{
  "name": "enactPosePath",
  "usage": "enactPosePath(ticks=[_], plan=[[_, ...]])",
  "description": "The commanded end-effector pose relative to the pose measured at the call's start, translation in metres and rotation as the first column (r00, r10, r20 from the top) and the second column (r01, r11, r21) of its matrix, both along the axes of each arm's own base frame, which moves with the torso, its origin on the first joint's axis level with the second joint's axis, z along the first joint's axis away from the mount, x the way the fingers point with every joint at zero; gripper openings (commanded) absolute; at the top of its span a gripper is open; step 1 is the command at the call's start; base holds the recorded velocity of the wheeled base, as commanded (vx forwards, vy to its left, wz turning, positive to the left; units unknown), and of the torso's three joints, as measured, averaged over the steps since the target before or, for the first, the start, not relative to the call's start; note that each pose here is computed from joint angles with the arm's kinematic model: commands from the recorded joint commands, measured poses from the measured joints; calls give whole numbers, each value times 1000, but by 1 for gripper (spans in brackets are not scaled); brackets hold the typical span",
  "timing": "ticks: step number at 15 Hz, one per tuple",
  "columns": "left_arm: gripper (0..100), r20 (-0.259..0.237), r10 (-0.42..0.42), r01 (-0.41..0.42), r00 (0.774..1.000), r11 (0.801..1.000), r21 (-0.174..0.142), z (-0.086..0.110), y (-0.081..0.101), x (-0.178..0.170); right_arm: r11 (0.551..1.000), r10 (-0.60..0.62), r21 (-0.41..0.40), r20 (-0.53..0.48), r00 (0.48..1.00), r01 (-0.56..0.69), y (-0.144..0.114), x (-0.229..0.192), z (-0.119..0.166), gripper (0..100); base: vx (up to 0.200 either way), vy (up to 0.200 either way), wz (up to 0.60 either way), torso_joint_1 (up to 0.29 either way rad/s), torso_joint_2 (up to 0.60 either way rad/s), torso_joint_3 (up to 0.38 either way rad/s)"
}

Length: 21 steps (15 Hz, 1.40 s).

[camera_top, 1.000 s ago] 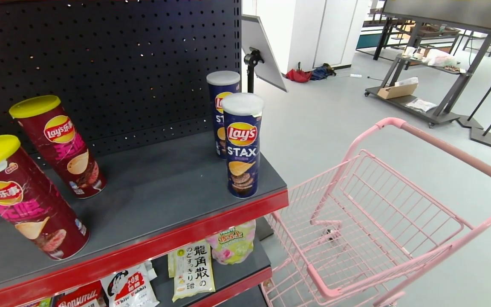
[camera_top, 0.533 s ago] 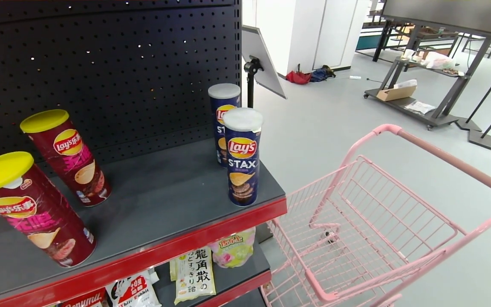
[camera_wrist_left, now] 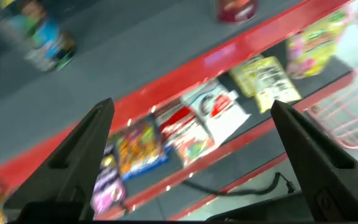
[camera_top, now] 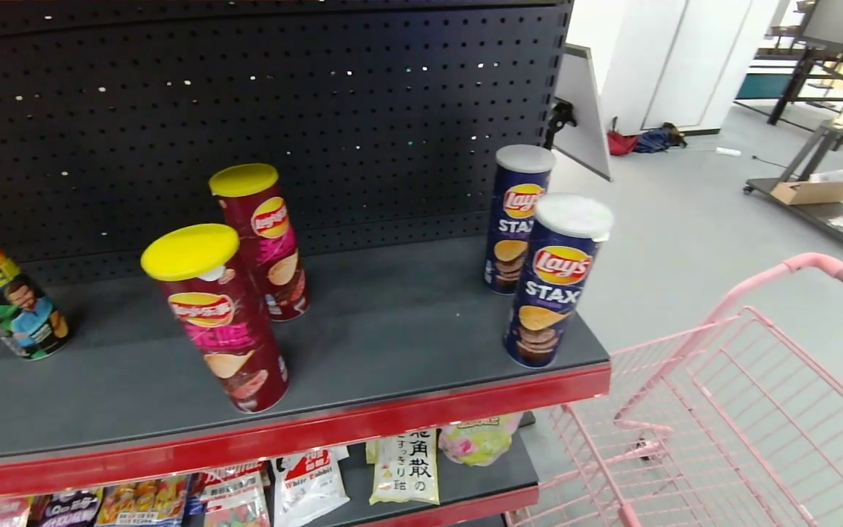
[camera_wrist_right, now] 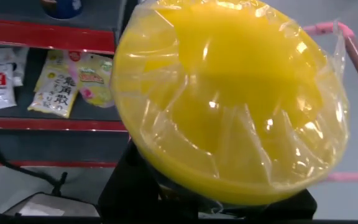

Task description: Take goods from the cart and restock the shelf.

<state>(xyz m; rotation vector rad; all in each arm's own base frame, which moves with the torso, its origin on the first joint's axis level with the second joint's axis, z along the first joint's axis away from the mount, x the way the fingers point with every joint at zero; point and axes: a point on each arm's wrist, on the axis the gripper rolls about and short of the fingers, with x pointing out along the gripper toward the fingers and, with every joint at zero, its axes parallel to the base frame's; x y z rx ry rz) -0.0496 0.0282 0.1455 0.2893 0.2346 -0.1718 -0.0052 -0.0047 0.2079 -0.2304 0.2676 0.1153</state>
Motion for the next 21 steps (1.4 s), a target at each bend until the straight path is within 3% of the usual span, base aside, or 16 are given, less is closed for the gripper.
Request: enactPosePath(ticks=[1, 5, 8, 9, 10, 12, 21], plan=[[100, 0, 0, 0, 1000, 1000, 1, 0, 0, 0, 1000, 1, -2, -7, 1000, -1, 0, 1, -1, 0, 0, 0, 600, 2, 2, 2], [100, -3, 3, -3, 1000, 1000, 3, -1, 0, 0, 1000, 4, -1, -7, 1000, -4, 0, 0, -2, 0, 0, 0, 300, 4, -1, 0], [100, 5, 64, -64, 998, 997, 44, -1, 1, 0, 1000, -5, 6, -8, 1000, 5, 0, -1, -5, 0, 0, 0, 0, 0, 0, 0], [100, 13, 69, -69, 998, 995, 70, -1, 2, 0, 1000, -10, 14, -1, 1000, 10, -1, -2, -5, 0, 0, 0, 0, 0, 0, 0], [100, 15, 67, -68, 998, 995, 74, -1, 2, 0, 999, -13, 30, 9, 1000, 13, -1, -5, -5, 0, 0, 0, 0, 0, 0, 0], [100, 22, 70, -71, 997, 995, 72, -4, 3, -2, 998, -25, 58, 15, 1000, 24, -2, -6, -5, 0, 0, 0, 0, 0, 0, 0], [100, 27, 67, -69, 997, 995, 69, -8, 3, -3, 998, -28, 59, 11, 1000, 27, -2, -6, -6, 0, 0, 200, 0, 1, -1, 1]])
